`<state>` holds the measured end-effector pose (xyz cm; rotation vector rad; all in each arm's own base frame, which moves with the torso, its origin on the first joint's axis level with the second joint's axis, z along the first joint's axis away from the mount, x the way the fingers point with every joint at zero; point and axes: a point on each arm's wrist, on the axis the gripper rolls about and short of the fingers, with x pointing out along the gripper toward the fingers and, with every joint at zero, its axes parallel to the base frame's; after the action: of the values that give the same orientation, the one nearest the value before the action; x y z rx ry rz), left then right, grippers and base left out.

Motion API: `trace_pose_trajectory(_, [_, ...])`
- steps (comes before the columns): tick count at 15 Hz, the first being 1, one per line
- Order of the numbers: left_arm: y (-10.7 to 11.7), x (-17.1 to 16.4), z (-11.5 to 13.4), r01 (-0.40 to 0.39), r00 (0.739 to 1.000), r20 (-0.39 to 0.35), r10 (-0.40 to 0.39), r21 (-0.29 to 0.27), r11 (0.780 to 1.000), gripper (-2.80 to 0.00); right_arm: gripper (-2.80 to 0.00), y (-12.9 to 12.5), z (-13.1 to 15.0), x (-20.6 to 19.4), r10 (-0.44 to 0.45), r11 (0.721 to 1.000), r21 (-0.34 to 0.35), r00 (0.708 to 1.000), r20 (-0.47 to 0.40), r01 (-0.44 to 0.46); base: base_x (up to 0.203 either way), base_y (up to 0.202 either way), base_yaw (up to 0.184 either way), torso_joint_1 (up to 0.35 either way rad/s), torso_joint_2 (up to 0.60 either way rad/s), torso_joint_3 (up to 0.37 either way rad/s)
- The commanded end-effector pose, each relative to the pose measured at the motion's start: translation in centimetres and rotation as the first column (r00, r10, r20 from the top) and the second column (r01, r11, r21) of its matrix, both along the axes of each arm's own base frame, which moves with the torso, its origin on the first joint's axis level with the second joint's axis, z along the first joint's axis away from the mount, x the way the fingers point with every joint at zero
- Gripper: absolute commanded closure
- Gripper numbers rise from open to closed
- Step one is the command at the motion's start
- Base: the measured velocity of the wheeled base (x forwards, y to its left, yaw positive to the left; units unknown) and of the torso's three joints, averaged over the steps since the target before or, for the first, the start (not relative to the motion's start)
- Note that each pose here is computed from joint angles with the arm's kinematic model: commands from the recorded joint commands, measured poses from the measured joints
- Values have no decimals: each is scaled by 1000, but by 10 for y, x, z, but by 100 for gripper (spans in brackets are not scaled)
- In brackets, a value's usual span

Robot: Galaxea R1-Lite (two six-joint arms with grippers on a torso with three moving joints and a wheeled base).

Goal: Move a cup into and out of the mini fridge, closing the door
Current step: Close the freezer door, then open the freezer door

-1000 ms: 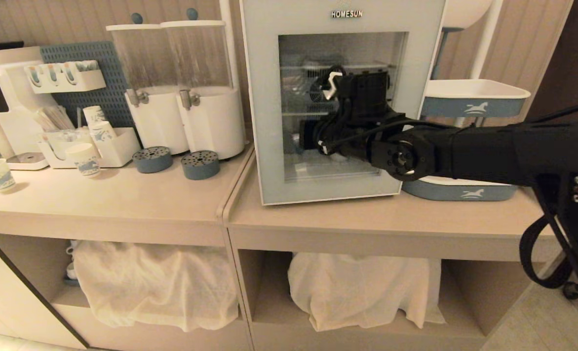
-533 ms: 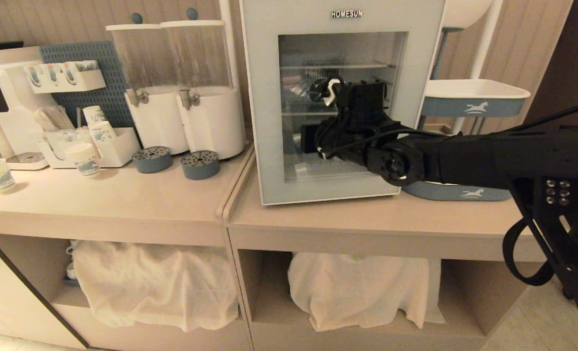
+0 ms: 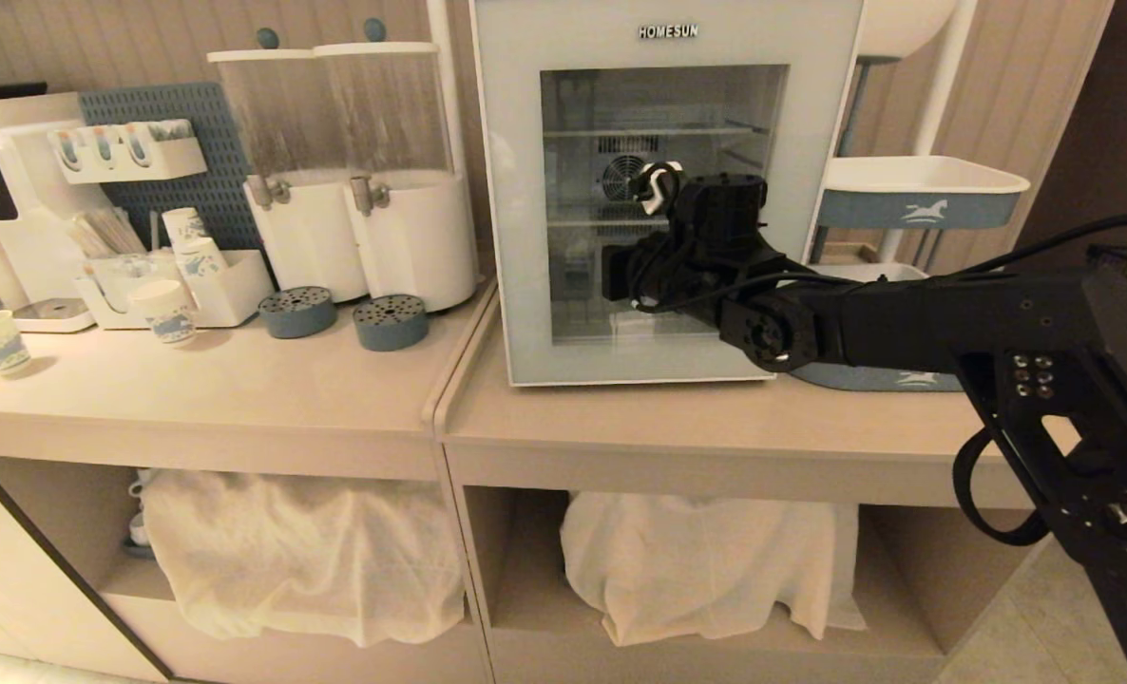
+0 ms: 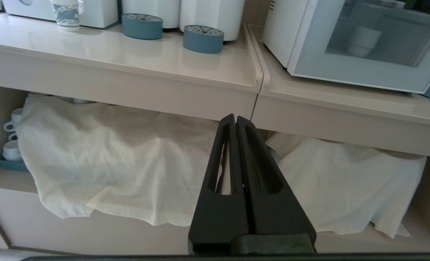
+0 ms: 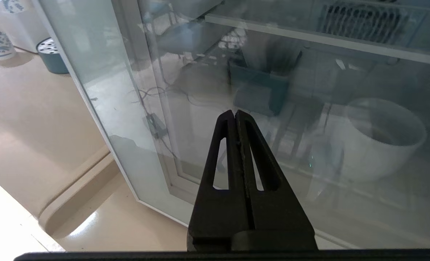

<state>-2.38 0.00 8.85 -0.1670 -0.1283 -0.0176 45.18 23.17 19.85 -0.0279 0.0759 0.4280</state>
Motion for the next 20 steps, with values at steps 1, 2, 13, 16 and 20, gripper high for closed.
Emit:
trace_pose_trajectory(1, [0, 3, -11, -1, 999, -37, 0, -1, 1000, 0, 0, -4, -11, 7, -22, 1000, -10, 1000, -17, 22, 0, 0, 0, 0, 0, 0])
trace_pose_trajectory(2, [0, 3, -11, -1, 999, -37, 0, -1, 1000, 0, 0, -4, -9, 6, -26, 1000, -4, 1000, -12, 26, 0, 0, 0, 0, 0, 0])
trace_pose_trajectory(13, [0, 3, -11, -1, 999, -37, 0, -1, 1000, 0, 0, -88, 119, -140, -109, 987, 123, 992, 63, 100, 0, 0, 0, 0, 0, 0])
trace_pose_trajectory(16, [0, 3, -11, -1, 999, -37, 0, -1, 1000, 0, 0, -143, 155, -223, -254, 953, 204, 958, 137, 223, 0, 0, 0, 0, 0, 0])
trace_pose_trajectory(20, [0, 3, -11, -1, 999, -37, 0, -1, 1000, 0, 0, -202, 154, -312, -426, 888, 261, 892, 153, 379, 0, 0, 0, 0, 0, 0])
